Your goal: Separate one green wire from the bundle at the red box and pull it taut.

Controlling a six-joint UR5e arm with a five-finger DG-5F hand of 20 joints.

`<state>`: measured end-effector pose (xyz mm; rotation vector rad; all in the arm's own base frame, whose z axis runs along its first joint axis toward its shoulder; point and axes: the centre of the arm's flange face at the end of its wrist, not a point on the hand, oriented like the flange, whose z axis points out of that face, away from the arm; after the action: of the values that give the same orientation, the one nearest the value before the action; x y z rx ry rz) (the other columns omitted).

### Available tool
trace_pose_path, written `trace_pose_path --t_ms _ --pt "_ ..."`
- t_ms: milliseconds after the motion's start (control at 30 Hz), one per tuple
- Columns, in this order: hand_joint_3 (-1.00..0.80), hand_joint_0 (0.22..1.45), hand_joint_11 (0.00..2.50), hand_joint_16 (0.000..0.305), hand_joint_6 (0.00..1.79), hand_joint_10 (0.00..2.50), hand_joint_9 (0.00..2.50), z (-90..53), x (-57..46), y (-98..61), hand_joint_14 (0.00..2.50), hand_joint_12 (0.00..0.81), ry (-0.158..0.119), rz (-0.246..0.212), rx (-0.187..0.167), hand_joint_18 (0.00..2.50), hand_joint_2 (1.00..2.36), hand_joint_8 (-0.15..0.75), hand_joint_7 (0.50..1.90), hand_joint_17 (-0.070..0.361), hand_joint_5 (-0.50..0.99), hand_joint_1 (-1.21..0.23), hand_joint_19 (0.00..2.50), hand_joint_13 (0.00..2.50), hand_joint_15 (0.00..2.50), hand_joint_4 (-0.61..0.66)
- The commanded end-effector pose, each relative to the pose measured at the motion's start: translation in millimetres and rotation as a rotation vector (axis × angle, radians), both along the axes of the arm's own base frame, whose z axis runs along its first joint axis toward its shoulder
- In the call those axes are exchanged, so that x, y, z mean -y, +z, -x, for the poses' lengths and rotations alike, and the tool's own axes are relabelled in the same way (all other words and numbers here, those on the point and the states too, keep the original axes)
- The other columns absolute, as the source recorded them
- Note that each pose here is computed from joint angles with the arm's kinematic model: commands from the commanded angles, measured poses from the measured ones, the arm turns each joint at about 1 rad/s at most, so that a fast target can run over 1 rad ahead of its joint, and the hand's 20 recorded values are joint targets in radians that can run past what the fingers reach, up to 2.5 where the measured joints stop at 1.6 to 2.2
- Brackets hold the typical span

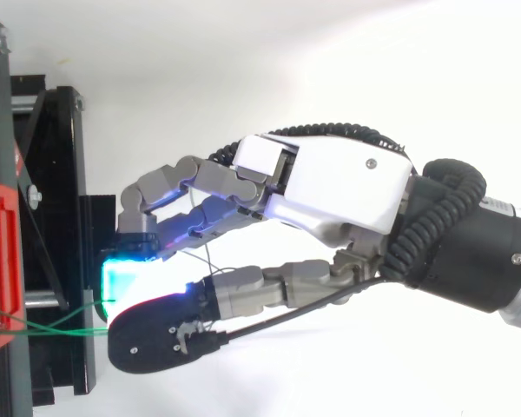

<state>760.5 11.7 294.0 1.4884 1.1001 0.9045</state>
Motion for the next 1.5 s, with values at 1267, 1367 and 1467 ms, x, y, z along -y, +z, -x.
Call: trace_pose_path --t_ms 1267,1367,1467 --pt "-0.17 0.57 0.09 0.051 0.85 0.0 0.74 33.3 12.1 -79.3 0.01 0.346 -0.04 0.074 -0.114 0.49 1.01 0.231 1.11 0.116 -0.07 -0.81 0.33 0.62 0.26 -0.1" --pt "-0.16 0.57 0.1 0.052 0.85 0.0 0.74 33.0 10.9 -89.5 0.01 0.35 -0.042 0.053 -0.069 0.49 1.01 0.232 1.1 0.117 -0.07 -0.81 0.33 0.63 0.26 -0.1" --pt "-0.16 0.57 0.1 0.052 0.85 0.0 0.75 40.3 12.3 -93.1 0.01 0.352 -0.051 0.022 -0.018 0.5 1.01 0.236 1.1 0.117 -0.07 -0.81 0.33 0.63 0.27 -0.1"
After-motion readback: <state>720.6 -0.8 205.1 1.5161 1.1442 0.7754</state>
